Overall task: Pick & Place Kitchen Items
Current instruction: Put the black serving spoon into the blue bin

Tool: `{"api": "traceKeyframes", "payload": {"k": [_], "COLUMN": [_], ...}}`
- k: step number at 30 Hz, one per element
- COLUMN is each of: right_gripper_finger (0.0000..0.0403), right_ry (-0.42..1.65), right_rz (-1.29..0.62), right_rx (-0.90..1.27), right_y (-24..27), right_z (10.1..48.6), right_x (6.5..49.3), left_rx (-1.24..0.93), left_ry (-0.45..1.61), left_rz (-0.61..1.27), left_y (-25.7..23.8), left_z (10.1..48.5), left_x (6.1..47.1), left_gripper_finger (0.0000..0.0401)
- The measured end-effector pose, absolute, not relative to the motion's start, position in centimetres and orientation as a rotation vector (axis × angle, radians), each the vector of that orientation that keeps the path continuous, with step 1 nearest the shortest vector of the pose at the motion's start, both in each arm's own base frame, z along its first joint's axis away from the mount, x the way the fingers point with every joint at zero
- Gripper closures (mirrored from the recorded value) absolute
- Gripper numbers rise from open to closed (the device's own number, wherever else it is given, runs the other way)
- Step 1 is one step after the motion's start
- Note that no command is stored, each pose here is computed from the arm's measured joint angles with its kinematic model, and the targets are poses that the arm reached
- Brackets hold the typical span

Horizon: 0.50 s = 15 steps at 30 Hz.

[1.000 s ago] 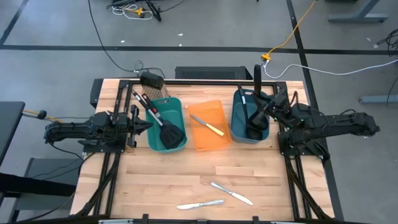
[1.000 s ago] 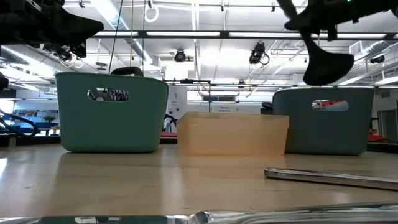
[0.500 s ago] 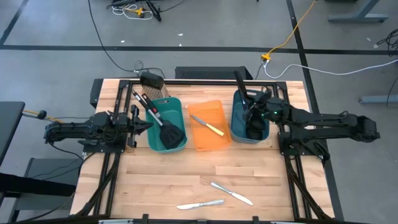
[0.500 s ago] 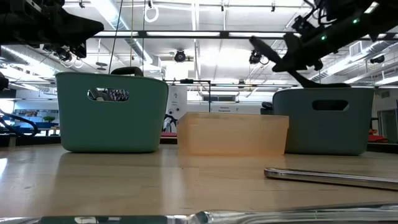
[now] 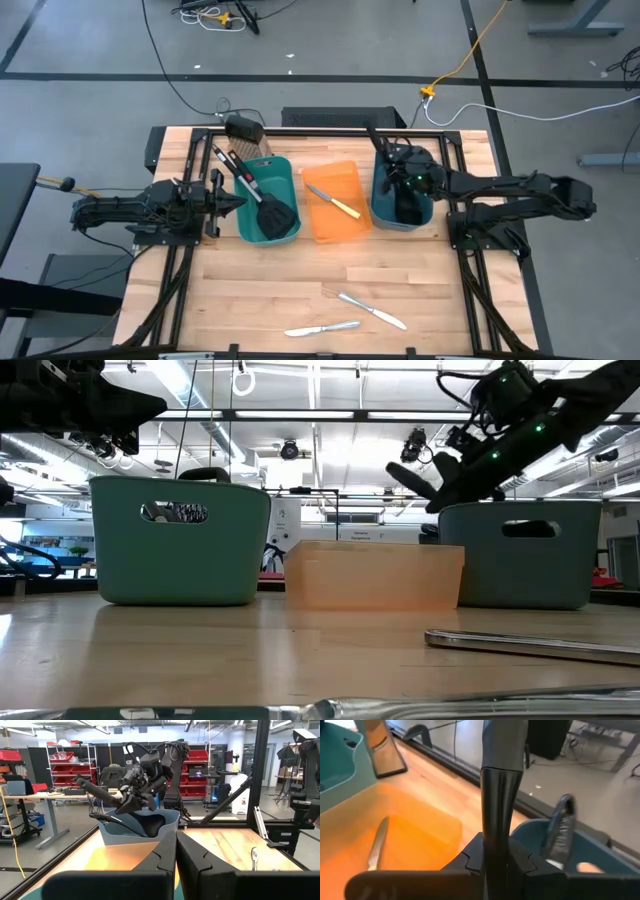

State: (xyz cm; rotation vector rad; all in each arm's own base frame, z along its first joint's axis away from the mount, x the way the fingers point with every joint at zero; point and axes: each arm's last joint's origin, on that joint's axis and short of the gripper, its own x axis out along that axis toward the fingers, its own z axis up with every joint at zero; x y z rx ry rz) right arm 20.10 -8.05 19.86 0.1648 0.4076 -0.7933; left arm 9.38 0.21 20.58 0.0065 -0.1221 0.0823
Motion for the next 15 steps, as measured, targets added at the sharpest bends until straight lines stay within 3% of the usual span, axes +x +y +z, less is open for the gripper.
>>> {"api": "traceKeyframes", "payload": {"k": [15], "right_gripper_finger": [0.0362], "right_ry": [0.546], "right_rz": [-0.838], "right_rx": [0.284], "right_y": [-9.3], "right_z": [16.4], "right_x": [20.9], "left_rx": [0.007], "left_ry": [-0.122], "left_rz": [0.082], "left_y": [0.2], "left_z": [20.6], "left_x": [9.4], "left_gripper_finger": [0.0385]}}
